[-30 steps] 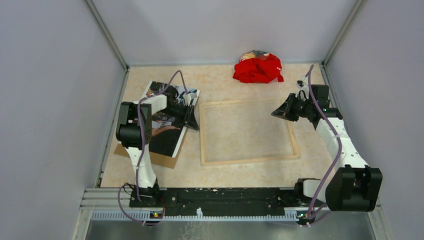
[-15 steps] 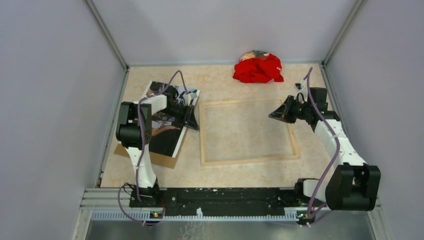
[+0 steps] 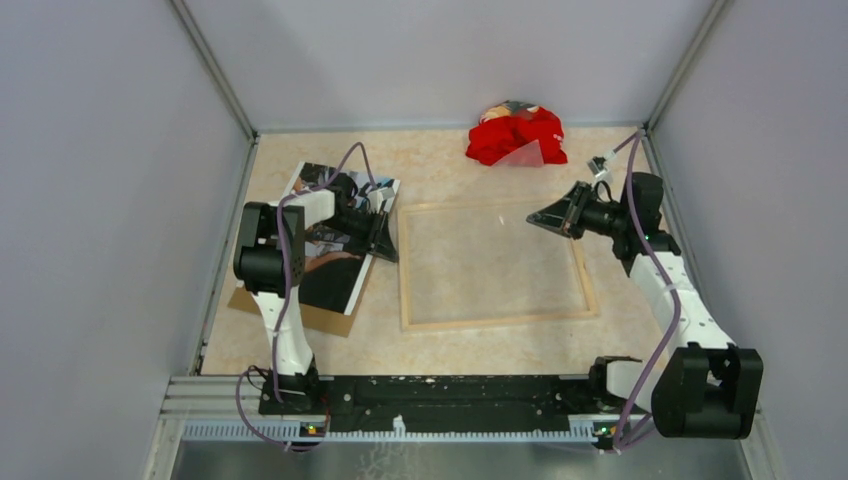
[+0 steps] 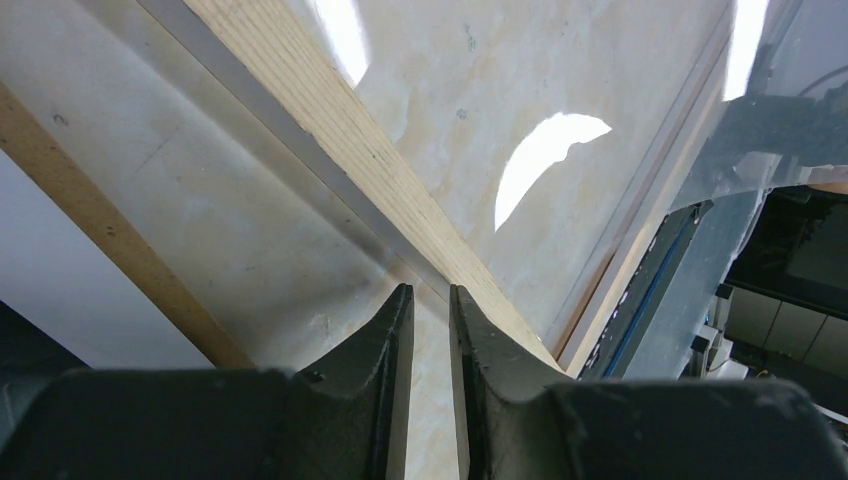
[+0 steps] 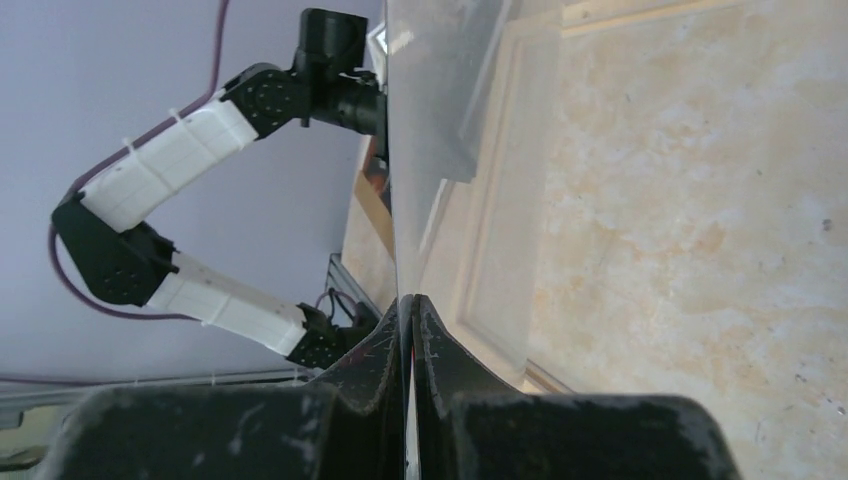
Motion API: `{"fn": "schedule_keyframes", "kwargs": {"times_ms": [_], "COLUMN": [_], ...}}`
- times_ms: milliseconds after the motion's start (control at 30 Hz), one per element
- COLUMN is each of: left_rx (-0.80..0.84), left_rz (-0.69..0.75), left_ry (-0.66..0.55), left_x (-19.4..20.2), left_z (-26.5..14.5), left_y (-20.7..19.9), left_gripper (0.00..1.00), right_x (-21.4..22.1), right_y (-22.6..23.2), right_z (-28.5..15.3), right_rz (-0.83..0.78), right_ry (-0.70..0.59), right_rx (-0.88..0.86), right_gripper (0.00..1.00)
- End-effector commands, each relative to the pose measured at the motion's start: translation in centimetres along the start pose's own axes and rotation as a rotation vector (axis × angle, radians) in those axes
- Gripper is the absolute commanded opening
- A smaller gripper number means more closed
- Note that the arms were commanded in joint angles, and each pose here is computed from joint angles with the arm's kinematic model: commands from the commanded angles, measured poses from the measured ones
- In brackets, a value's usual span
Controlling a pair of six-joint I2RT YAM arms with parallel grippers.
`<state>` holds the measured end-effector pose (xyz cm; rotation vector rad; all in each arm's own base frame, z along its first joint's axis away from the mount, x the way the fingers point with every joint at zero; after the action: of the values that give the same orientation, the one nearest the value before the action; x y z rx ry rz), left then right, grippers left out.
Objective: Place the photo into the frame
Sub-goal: Place the photo frame item in the photo frame.
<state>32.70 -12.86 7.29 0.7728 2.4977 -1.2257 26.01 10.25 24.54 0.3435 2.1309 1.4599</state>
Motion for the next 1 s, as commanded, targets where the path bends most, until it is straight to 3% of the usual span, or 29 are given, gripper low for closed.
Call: {"fn": "schedule_keyframes", "kwargs": {"times_ms": [0,267,733,967], "left_rx": [0.025,0.024,0.030,0.025], "left_rz": [0.012,0.014,0.017,0.019], "left_ry": [-0.015,-0.015,-0.020,-0.017], "left_x": [-0.1,-0.1,-0.2,-0.2], "left_z": [0.2,0.2,0.1,0.1], "left_y": [0.1,0.1,-0.1,-0.1], "left_gripper": [0.26,0.25,0.25,0.25], "right_x": [0.1,0.2,-0.1,-0.1], "right_y": [2.7,1.9,-2.3,-3.5], "right_z": [-0.9,-0.6,-0.1,0.1], "right_rz": [-0.055,-0.029,-0.030,-0.028], "right_ry": [0.009,0.012,0.000,-0.005], "right_rx": [-0.116,-0.105,0.160,0.198], "right_gripper": [0.00,0.00,0.00,0.00]}}
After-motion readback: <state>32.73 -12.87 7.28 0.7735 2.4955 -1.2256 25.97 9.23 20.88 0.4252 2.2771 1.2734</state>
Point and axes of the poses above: each gripper's point midway between its finger pads, its own z axis out along the fingers, its own y axis along the line the jaws close on, x = y × z, the point moved 6 cm from there along -z, back along the fingers, and after that the axes turned 10 degrees about z, right-handed, at the moved point
